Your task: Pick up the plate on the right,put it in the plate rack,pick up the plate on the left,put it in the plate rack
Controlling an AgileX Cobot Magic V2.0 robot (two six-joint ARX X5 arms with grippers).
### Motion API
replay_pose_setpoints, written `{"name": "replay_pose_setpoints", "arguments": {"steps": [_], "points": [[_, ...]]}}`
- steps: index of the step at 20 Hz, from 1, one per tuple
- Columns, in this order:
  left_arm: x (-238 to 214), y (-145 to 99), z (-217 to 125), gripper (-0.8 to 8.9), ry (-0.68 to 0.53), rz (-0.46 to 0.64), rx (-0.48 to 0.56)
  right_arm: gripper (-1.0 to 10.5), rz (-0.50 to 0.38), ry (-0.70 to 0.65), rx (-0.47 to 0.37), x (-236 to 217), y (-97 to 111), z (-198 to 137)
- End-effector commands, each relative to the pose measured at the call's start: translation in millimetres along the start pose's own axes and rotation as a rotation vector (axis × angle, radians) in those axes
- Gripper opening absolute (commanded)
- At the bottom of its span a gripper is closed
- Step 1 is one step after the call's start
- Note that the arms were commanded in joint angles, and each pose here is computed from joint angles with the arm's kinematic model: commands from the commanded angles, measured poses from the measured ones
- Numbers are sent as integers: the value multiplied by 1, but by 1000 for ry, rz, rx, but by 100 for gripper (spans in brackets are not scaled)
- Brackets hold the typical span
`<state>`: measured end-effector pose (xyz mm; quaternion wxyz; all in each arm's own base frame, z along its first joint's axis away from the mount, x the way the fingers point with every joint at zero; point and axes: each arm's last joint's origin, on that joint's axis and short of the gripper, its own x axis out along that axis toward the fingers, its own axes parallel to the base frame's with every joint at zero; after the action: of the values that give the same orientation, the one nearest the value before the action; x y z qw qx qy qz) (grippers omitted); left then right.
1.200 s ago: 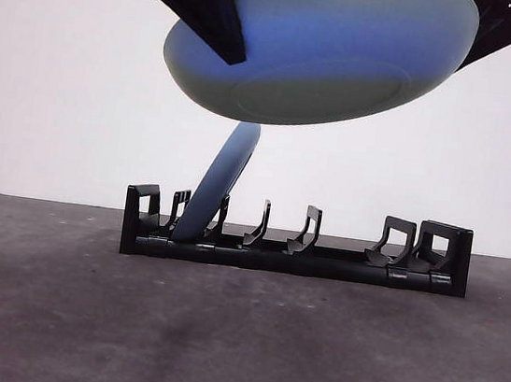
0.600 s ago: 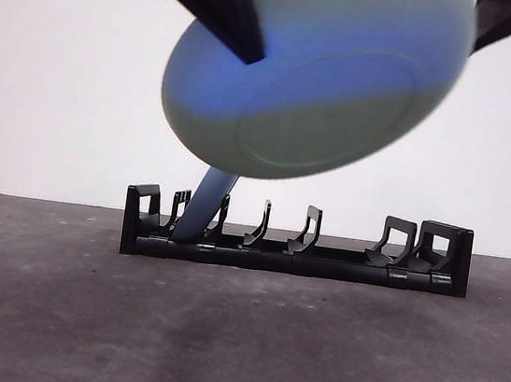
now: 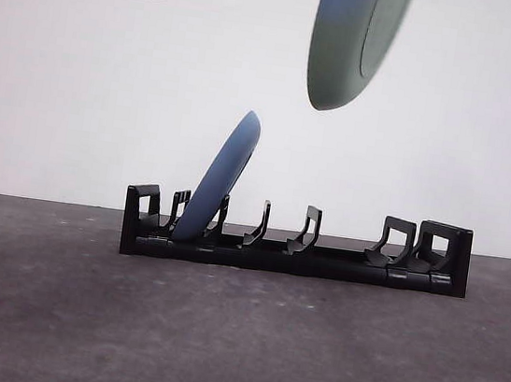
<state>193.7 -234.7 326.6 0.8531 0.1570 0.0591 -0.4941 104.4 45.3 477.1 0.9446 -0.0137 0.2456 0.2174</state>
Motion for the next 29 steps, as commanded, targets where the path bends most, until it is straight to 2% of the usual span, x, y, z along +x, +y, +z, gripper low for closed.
{"name": "replay_pose_setpoints", "arguments": {"steps": [1,8,15,18,22,29], "points": [[20,17,-9,-8,-51,63,-154,377,5,24,0,-13,1,-10],[59,44,-24,-8,-33,141,-239,377,13,68,5,-36,2,-28],[99,65,-26,-8,-4,269,-256,377,12,78,9,-52,2,-41],[114,74,-37,-8,20,286,-265,377,13,67,17,-56,2,-45],[124,87,-59,-8,63,313,-321,377,26,84,21,-53,2,-49],[134,91,-82,-8,125,314,-336,377,25,190,29,-26,0,-62]]}}
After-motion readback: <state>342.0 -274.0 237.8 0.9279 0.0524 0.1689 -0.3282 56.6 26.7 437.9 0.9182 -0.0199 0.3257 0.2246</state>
